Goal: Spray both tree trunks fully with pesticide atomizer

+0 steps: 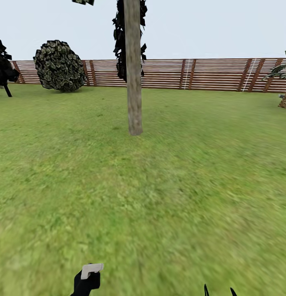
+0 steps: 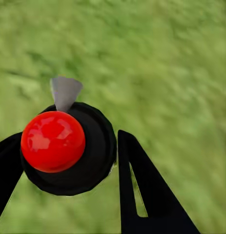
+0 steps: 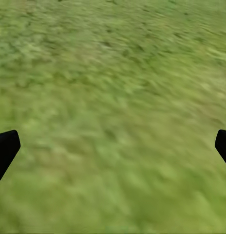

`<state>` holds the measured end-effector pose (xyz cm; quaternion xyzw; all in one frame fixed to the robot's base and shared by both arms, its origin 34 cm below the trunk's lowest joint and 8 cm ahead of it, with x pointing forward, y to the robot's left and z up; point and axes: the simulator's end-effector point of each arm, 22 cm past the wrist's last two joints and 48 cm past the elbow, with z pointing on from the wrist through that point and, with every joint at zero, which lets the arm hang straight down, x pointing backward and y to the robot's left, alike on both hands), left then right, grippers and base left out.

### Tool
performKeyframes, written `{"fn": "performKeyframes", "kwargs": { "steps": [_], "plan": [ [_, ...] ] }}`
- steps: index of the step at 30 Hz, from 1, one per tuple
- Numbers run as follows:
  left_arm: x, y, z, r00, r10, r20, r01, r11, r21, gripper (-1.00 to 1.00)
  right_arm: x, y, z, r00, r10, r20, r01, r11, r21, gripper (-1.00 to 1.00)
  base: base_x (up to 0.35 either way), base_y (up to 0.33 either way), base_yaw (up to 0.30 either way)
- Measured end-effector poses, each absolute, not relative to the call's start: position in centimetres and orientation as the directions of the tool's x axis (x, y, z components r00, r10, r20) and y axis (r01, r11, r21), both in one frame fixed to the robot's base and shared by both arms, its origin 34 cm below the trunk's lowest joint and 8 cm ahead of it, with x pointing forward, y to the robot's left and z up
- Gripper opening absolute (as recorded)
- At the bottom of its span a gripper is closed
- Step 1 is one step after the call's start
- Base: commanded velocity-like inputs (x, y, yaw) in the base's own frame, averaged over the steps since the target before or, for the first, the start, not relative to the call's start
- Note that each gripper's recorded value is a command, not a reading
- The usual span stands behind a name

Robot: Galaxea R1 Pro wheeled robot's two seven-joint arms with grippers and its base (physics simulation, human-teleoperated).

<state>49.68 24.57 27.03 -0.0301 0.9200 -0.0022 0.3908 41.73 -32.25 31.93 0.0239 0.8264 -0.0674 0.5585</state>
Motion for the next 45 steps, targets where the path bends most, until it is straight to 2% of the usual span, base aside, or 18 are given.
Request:
{"fn": "performKeyframes", "kwargs": {
  "steps": [45],
  "plan": [
    [49.66, 24.57, 27.02, -0.693, -0.057, -0.719, -0.054, 0.998, -0.028, -1.00, 41.73, -32.23, 31.93, -0.375, -0.036, -0.926, 0.114, 0.990, -0.085, 1.00, 0.339, 0.000, 0.000]
  ]
}}
